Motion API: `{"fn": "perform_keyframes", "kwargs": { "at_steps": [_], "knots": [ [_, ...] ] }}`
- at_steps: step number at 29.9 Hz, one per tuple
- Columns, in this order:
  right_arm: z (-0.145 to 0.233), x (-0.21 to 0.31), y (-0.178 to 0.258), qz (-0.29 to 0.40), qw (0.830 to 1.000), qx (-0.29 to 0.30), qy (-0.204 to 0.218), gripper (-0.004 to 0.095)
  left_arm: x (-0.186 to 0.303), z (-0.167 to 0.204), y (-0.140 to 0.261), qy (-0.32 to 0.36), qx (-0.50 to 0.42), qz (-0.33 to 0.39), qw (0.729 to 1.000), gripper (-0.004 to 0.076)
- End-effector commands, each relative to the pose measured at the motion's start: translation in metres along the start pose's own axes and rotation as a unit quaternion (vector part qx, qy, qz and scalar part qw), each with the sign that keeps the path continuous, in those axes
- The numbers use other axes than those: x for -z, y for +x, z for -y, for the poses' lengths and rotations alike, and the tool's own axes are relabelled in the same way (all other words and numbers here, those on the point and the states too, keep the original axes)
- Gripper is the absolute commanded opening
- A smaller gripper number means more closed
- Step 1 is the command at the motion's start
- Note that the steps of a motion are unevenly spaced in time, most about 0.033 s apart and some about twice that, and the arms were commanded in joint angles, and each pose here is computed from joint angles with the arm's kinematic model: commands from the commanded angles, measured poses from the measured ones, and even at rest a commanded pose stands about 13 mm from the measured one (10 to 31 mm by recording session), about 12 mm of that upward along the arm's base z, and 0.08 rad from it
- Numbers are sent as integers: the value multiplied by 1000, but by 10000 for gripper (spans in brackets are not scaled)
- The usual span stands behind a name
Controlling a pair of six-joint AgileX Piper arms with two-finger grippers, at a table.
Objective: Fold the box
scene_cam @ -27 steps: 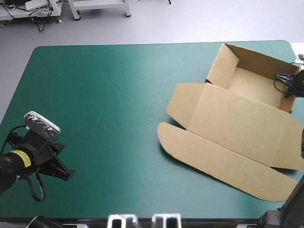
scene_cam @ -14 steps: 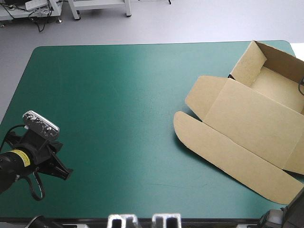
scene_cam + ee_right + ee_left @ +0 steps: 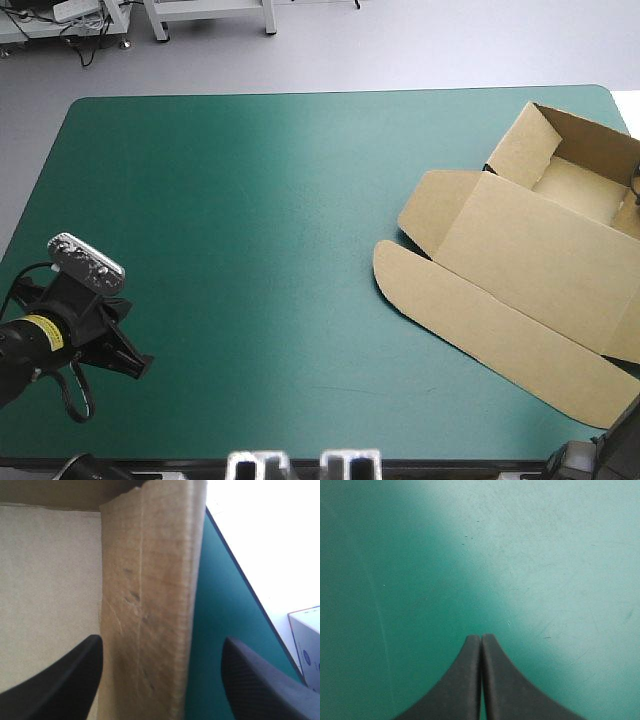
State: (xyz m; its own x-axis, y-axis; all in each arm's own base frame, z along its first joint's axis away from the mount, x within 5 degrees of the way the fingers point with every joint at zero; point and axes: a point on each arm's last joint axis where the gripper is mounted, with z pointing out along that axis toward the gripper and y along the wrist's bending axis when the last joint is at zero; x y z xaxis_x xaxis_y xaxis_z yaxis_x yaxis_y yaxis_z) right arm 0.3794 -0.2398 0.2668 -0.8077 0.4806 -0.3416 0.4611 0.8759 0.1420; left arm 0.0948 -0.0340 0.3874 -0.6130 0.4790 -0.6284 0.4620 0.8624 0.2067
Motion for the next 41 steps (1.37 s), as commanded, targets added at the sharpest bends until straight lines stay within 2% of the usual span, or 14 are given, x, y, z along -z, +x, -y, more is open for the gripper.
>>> {"fn": "perform_keyframes", "kwargs": {
  "at_steps": [1, 7, 10, 12, 13, 14, 17, 18, 21, 25, 28, 33, 37, 41],
  "knots": [
    [-1, 40, -7, 54, 998, -3, 15, 729, 6, -2, 0, -4, 5, -8, 1000, -9],
    [0, 103, -20, 143, 990, -19, -9, 727, 6, -2, 0, -4, 12, -8, 1000, -9],
    [-9, 152, -21, 210, 976, -22, -53, 713, 6, -2, 0, -4, 12, -8, 1000, -9],
    [-20, 181, -18, 248, 964, -6, -92, 670, 6, -2, 0, -4, 12, -8, 1000, -9],
    [-29, 195, -14, 263, 958, 20, -117, 613, 6, -2, 0, -4, 12, -8, 1000, -9],
    [-38, 208, -10, 279, 948, 54, -144, 563, 6, -2, 0, -4, 12, -8, 1000, -9],
    [-64, 241, 7, 312, 910, 163, -217, 311, 6, -2, 0, -8, 12, -8, 1000, -9],
    [-74, 253, 13, 330, 894, 181, -242, 219, 6, -3, 0, -9, 11, -7, 1000, -9],
    [-97, 282, 30, 361, 863, 214, -283, -10, 6, -2, 0, -8, 12, -7, 1000, -9],
    [-133, 316, 59, 389, 819, 278, -316, -15, 6, 0, 0, 4, 16, -5, 1000, -9],
    [-163, 333, 83, 389, 797, 320, -333, -19, 6, 3, 0, 22, 18, -4, 1000, -9],
    [-212, 343, 122, 354, 778, 380, -354, -19, 7, 8, -4, 51, 30, 15, 998, -9],
    [-249, 338, 161, 314, 765, 457, -327, -20, 7, 10, -6, 59, 34, 23, 997, -9],
    [-265, 321, 195, 272, 766, 514, -275, -19, 7, 10, -6, 61, 34, 26, 997, -9]
  ]
}}
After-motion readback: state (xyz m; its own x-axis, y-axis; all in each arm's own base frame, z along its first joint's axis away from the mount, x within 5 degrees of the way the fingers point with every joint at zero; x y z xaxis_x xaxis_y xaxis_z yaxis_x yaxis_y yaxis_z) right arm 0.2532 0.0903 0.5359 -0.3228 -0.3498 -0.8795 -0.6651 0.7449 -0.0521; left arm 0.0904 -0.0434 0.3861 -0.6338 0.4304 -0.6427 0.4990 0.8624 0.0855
